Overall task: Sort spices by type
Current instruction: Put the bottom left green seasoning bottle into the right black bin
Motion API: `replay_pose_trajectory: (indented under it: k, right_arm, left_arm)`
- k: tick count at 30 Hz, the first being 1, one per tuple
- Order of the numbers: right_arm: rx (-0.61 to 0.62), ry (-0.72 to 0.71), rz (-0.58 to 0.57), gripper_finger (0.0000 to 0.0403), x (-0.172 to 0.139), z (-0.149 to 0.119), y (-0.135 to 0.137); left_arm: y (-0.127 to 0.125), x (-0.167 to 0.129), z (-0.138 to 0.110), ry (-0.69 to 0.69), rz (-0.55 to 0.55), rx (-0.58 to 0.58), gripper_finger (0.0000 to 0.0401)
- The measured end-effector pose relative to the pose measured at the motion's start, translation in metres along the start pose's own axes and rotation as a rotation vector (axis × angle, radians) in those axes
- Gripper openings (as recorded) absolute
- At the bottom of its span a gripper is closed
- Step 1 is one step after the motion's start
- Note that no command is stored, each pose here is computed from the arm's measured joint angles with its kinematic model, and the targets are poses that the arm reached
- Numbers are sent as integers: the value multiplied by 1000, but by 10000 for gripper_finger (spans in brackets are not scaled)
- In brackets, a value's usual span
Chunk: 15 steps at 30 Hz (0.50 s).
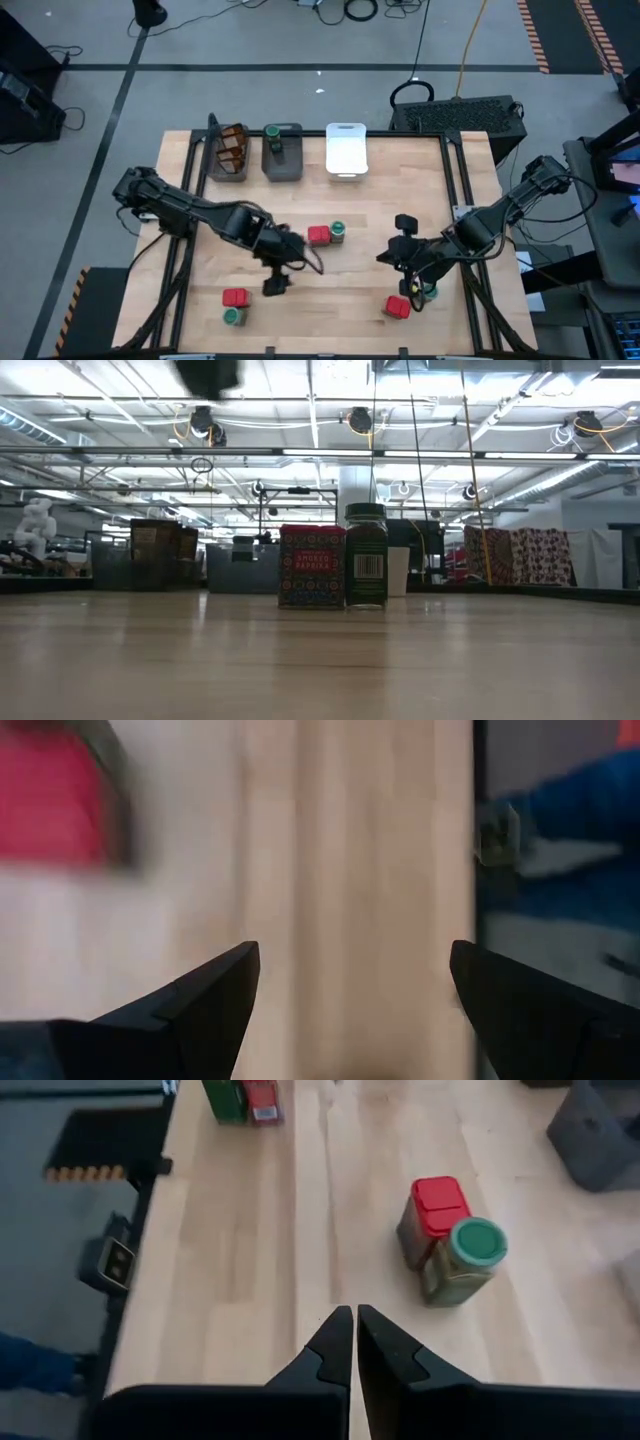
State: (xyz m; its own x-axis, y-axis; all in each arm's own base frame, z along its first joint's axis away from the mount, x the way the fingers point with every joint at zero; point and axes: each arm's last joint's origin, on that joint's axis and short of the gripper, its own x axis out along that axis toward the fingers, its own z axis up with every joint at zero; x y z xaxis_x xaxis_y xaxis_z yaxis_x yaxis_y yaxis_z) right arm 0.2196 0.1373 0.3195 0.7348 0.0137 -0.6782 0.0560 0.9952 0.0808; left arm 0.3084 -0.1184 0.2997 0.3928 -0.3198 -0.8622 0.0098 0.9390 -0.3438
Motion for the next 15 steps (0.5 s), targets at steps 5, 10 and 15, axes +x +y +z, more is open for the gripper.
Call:
replay_pose_trajectory:
  k: [5,10,15]
  right_arm:
    - [-111,3,-32,0,3,3,-8]
    - [-188,-17,-54,0,8,11,-17]
    - [-228,-79,-20,0,11,22,-23]
  left_arm:
    - [-31,-6,-31,151,-52,-92,331]
    - [-72,-3,-59,204,-93,-120,331]
    - [-92,-3,-80,184,-34,-154,331]
